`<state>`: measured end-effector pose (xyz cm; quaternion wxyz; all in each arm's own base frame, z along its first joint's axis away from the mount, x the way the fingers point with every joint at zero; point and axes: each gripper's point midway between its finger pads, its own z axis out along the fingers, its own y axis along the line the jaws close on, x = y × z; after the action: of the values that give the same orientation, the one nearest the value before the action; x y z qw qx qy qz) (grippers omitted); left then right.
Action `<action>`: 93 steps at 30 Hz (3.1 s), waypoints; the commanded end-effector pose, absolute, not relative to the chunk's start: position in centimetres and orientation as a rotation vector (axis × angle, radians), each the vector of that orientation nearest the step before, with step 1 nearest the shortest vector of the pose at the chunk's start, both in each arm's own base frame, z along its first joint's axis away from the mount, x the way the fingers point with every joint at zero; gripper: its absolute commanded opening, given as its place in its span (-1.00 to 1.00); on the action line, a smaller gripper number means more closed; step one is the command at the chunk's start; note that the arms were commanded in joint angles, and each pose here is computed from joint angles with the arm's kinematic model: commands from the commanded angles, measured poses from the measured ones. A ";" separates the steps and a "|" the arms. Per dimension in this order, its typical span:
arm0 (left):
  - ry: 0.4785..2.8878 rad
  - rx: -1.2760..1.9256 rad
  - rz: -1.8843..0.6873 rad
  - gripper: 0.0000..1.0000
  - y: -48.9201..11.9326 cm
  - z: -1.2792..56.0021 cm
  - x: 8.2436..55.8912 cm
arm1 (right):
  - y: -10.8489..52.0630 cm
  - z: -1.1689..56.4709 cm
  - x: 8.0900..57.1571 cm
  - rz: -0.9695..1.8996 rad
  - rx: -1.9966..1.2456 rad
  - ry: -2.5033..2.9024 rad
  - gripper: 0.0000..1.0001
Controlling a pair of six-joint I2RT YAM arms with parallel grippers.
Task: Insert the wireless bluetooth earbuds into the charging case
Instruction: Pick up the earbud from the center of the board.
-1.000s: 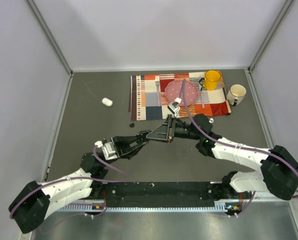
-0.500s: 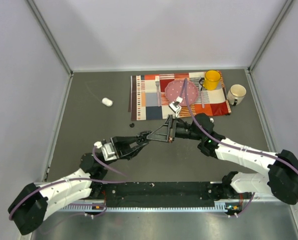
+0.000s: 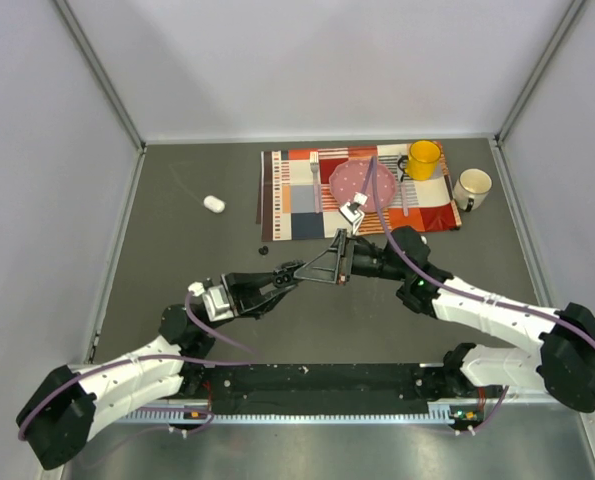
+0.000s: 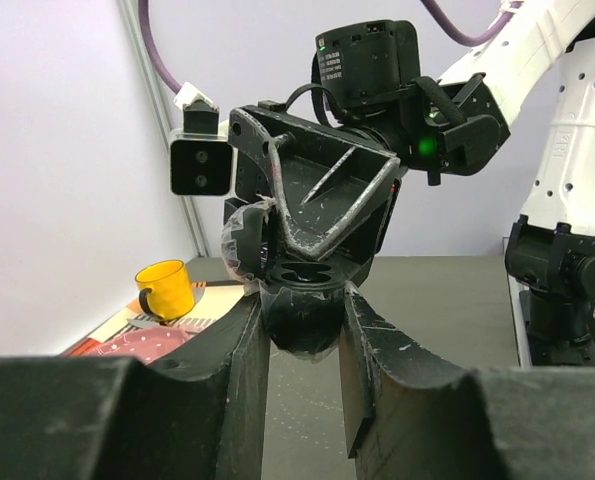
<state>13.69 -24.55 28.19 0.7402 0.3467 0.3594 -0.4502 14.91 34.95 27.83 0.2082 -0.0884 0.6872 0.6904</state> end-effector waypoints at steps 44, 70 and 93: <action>0.613 0.553 -0.758 -1.00 -18.6 31.6 13.2 | -4.9 9.1 34.1 0.300 1.019 2.049 -0.04; 0.633 0.556 -0.735 -1.00 -18.7 31.7 13.7 | -10.6 5.9 42.4 0.203 1.070 1.975 -0.27; 0.658 0.547 -0.729 -1.00 -18.7 31.2 14.2 | -9.4 3.6 43.1 0.263 1.030 2.119 -0.43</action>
<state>13.50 -18.64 33.70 0.8511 0.2582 0.2890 -0.3542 42.32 -8.75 3.12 0.3781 0.4137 0.8213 0.1069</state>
